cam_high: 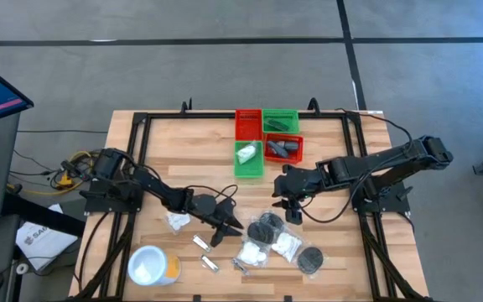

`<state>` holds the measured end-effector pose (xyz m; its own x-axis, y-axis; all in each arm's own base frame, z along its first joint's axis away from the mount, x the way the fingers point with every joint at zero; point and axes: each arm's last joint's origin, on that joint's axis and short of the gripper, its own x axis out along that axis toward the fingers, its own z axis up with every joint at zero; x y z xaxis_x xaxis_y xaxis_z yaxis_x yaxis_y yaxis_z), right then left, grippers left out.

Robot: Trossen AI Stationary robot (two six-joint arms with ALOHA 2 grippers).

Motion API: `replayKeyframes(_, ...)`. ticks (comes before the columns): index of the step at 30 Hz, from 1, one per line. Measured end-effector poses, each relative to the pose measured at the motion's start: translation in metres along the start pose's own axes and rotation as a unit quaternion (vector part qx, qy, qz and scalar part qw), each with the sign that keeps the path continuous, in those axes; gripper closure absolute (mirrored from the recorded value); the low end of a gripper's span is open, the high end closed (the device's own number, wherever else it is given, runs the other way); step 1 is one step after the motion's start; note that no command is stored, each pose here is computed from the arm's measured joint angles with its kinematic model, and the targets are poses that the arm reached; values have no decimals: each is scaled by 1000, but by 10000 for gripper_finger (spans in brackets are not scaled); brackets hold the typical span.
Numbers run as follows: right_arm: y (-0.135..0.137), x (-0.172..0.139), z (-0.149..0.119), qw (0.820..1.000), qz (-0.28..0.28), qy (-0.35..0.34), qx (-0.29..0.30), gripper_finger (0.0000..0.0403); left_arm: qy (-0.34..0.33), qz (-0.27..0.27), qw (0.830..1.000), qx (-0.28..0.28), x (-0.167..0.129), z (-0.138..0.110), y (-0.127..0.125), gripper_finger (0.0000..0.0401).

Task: Pick & Place Travel size toiletries
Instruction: Put the white cotton pack into the left green bin

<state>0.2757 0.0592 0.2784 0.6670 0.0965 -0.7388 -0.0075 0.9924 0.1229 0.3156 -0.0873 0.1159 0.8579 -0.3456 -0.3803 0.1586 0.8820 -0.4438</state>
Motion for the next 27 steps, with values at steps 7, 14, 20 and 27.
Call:
replayKeyframes(7, 0, 0, 0, 1000, 0, 0, 0, 275, 6, -6, 1000, 1, 12, -2, -1, 279)
replayKeyframes(14, 0, 0, 0, 1000, 0, 0, 0, 274, 8, -6, 1000, 1, 12, -2, -1, 279)
replayKeyframes(20, 0, 0, 0, 1000, 0, 0, 0, 274, 21, 0, 1000, -5, 17, -10, 2, 279)
replayKeyframes(27, 0, 0, 0, 1000, 0, 0, 0, 274, 18, -5, 1000, -12, 29, -10, 2, 279)
